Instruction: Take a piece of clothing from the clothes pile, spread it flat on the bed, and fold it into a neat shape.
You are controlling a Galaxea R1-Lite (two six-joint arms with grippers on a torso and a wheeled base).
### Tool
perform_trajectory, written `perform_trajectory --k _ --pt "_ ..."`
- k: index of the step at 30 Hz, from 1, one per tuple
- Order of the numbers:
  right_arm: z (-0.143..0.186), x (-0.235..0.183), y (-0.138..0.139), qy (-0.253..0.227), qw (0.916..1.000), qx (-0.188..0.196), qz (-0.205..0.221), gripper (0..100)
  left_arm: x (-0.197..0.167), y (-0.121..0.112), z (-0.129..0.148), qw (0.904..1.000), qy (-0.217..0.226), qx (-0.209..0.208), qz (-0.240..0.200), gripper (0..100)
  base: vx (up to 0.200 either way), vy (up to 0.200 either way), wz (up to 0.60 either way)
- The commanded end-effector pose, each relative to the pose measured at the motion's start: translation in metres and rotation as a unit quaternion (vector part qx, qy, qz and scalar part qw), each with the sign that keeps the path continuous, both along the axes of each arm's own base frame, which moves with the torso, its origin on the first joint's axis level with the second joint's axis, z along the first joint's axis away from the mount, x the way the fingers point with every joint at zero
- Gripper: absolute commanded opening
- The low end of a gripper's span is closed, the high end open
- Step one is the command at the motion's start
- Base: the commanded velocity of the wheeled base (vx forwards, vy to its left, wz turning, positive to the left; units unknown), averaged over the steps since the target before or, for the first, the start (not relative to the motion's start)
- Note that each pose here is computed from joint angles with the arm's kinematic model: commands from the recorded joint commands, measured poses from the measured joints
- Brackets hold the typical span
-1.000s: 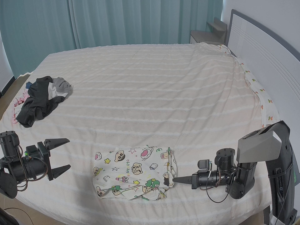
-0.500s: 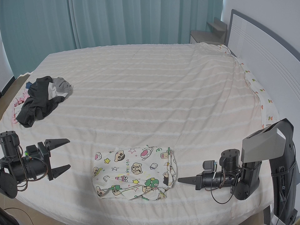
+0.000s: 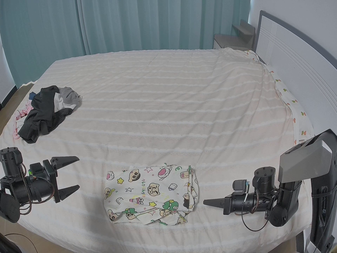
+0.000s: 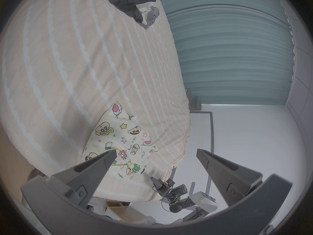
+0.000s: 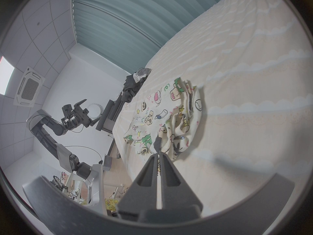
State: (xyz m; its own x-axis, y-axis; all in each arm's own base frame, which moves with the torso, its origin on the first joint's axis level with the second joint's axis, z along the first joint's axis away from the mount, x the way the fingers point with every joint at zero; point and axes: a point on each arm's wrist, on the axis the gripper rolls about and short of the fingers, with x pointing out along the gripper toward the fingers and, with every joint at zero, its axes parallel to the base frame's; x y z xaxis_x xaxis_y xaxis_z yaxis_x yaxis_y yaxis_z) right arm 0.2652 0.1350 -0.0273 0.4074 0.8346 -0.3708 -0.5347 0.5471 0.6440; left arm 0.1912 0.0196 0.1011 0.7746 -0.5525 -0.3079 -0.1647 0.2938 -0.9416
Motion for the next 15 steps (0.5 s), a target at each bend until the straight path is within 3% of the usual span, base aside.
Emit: perform_trajectory --k 1,15 --pt "0.002 -0.0026 0.0054 -0.003 0.9999 0.001 0.01 0 0.0005 0.0002 0.0002 1.0 0.0 0.0 0.0 100 0.0 0.2 0.0" --pt "0.0018 -0.0009 0.0067 -0.007 0.9999 0.002 0.01 0 0.0011 0.0003 -0.0009 1.0 0.002 0.0 0.0 100 0.0 0.2 0.0"
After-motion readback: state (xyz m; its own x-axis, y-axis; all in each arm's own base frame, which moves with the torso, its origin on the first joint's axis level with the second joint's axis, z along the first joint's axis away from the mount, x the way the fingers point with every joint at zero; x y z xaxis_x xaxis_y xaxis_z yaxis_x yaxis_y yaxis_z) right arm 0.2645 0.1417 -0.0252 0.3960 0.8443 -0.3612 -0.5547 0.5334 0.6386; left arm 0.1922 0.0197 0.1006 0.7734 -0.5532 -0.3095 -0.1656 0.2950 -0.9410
